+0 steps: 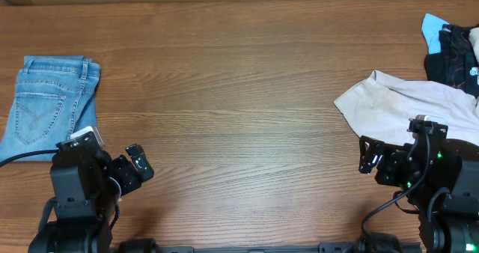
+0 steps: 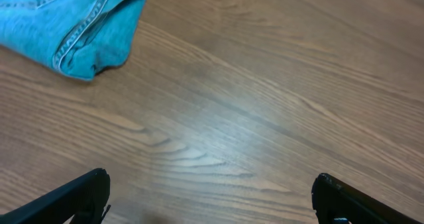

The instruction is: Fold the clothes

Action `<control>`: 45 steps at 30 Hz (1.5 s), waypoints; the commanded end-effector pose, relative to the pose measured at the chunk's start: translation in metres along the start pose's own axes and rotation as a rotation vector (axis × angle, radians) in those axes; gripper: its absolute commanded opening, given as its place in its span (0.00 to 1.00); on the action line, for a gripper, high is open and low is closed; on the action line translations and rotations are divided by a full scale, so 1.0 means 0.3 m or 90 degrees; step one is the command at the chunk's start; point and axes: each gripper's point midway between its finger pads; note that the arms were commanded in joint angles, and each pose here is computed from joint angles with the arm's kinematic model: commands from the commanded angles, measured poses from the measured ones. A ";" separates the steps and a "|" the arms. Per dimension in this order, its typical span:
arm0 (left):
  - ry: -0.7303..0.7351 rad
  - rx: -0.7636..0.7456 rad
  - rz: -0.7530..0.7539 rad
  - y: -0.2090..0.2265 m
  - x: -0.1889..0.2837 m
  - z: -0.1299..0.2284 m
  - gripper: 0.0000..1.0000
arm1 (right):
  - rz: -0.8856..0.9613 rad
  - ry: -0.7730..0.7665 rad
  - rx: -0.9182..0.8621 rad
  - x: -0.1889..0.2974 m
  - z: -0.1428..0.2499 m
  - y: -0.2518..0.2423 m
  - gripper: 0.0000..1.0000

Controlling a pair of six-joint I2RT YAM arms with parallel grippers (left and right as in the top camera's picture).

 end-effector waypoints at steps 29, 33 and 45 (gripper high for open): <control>0.000 0.016 -0.018 0.017 -0.010 0.004 1.00 | 0.003 0.005 0.001 -0.009 0.006 -0.003 1.00; -0.042 0.014 -0.078 0.070 -0.005 -0.036 1.00 | 0.004 0.000 0.002 -0.002 0.005 -0.002 1.00; -0.038 -0.236 -0.028 0.002 -0.026 -0.061 1.00 | -0.006 -0.029 0.016 0.032 0.000 0.018 1.00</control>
Point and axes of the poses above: each gripper's point midway between its finger pads, its own x axis back along the fingers, its own y axis along the line the jaws close on, z = x × y, and after that the axes turned 10 degrees about x, right-handed
